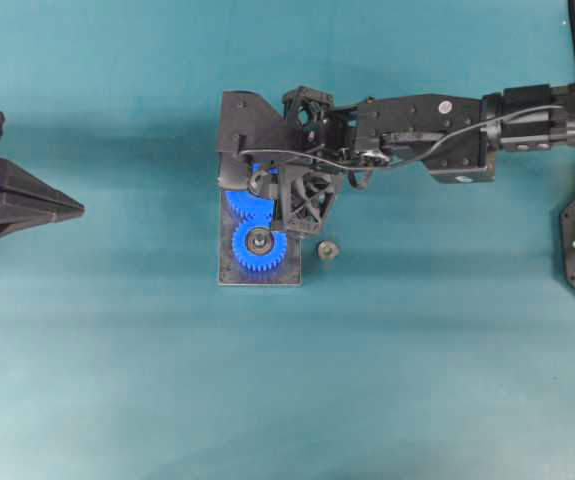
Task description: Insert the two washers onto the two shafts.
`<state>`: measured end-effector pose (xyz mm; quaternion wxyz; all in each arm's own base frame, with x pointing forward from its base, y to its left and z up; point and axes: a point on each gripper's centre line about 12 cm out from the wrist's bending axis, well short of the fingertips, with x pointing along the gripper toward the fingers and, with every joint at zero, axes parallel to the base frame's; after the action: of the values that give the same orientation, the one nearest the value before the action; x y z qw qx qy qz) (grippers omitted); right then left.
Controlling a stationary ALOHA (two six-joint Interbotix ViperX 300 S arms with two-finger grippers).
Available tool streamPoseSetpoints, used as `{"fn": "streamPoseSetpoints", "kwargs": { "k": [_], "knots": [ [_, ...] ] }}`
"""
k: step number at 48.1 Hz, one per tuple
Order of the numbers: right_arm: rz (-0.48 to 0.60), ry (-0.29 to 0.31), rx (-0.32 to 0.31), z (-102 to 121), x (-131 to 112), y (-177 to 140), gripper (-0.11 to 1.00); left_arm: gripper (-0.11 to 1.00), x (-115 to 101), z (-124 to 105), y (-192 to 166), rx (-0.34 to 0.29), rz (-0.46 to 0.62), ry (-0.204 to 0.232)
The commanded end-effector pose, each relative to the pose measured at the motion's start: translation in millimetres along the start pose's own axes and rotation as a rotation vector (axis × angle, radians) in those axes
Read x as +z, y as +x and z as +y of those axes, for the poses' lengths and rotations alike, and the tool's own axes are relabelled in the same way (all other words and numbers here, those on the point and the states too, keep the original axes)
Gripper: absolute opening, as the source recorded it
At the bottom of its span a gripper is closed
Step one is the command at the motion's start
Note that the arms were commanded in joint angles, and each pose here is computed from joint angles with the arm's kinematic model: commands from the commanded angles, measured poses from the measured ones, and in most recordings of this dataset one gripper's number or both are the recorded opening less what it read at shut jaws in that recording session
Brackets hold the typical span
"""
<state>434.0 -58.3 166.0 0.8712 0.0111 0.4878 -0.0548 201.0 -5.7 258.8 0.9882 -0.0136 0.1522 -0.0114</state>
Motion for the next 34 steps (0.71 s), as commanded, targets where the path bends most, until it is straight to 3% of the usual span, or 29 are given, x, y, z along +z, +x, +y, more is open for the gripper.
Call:
{"fn": "streamPoseSetpoints", "kwargs": {
  "k": [1,10,18,28,34],
  "knots": [
    [-0.041,0.004,-0.007,-5,11,-10,0.33,0.01,9,0,0,-0.001,-0.028,0.001],
    [-0.047,0.008,-0.006,-5,12,-12,0.36,0.01,9,0,0,-0.001,-0.028,0.000],
    [-0.055,0.008,-0.006,-5,13,-16,0.79,0.01,9,0,0,-0.001,-0.028,0.001],
    [-0.077,0.010,-0.001,-1,15,-31,0.74,0.01,10,-1,0,-0.002,-0.029,0.000],
    [-0.083,0.008,0.012,7,2,-49,0.73,0.01,9,-1,0,-0.002,-0.028,0.000]
  ]
}}
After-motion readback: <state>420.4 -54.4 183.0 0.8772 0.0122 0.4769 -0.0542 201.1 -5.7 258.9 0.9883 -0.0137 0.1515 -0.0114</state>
